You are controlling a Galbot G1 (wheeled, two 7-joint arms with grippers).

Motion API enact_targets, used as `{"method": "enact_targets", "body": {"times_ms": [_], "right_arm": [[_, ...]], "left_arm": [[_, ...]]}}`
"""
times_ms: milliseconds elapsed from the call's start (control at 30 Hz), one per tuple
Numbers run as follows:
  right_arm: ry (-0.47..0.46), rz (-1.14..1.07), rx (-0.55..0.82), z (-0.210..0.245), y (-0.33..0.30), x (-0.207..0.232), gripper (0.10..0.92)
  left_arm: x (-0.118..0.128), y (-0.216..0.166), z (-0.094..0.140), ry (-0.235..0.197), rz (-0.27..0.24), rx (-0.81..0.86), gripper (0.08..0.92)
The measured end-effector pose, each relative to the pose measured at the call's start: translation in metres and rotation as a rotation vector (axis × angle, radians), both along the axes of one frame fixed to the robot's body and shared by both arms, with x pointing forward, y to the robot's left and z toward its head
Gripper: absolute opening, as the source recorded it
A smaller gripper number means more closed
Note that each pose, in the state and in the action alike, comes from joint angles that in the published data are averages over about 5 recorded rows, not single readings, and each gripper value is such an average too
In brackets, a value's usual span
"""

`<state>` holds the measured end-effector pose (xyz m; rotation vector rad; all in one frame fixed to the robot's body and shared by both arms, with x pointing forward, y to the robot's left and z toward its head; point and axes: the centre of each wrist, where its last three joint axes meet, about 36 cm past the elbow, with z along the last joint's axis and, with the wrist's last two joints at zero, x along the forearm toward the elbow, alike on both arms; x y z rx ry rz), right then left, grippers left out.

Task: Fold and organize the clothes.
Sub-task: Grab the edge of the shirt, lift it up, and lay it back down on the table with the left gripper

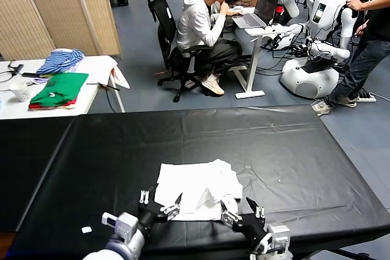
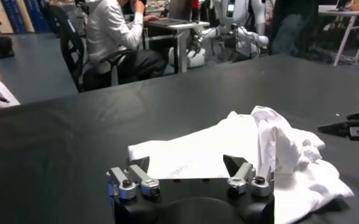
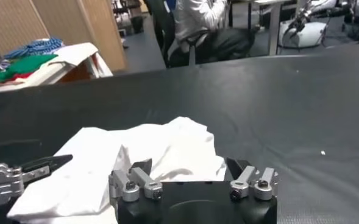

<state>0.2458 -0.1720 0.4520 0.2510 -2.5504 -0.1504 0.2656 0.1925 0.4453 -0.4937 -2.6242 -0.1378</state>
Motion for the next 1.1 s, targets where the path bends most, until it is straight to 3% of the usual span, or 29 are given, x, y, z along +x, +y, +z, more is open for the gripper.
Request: {"method": "enact_targets", "body": {"times_ms": [100, 367, 633, 800, 900, 1100], "right_arm": [[-0.002, 0.001, 0.002, -0.003, 0.001, 0.002, 0.818], [0.005, 0.004, 0.007, -0.011, 0.005, 0.006, 0.525], [0.013, 0.004, 0.005, -0.015, 0.006, 0.007, 0.378], [0.011, 0.005, 0.006, -0.015, 0.006, 0.007, 0.222], [0.009, 0.005, 0.008, -0.013, 0.006, 0.007, 0.167], [0.001, 0.006, 0.010, -0.007, 0.006, 0.003, 0.141]], "left_arm": [[0.000, 0.000, -0.001, 0.003, 0.001, -0.001, 0.907], [-0.001, 0.000, -0.001, 0.006, 0.004, 0.000, 0.907], [0.000, 0.000, -0.001, 0.007, 0.006, -0.003, 0.907], [-0.001, -0.001, -0.001, 0.008, 0.008, -0.005, 0.907], [-0.001, -0.001, -0.002, 0.009, 0.009, -0.006, 0.907], [-0.002, -0.001, -0.002, 0.010, 0.012, -0.006, 0.907]]}}
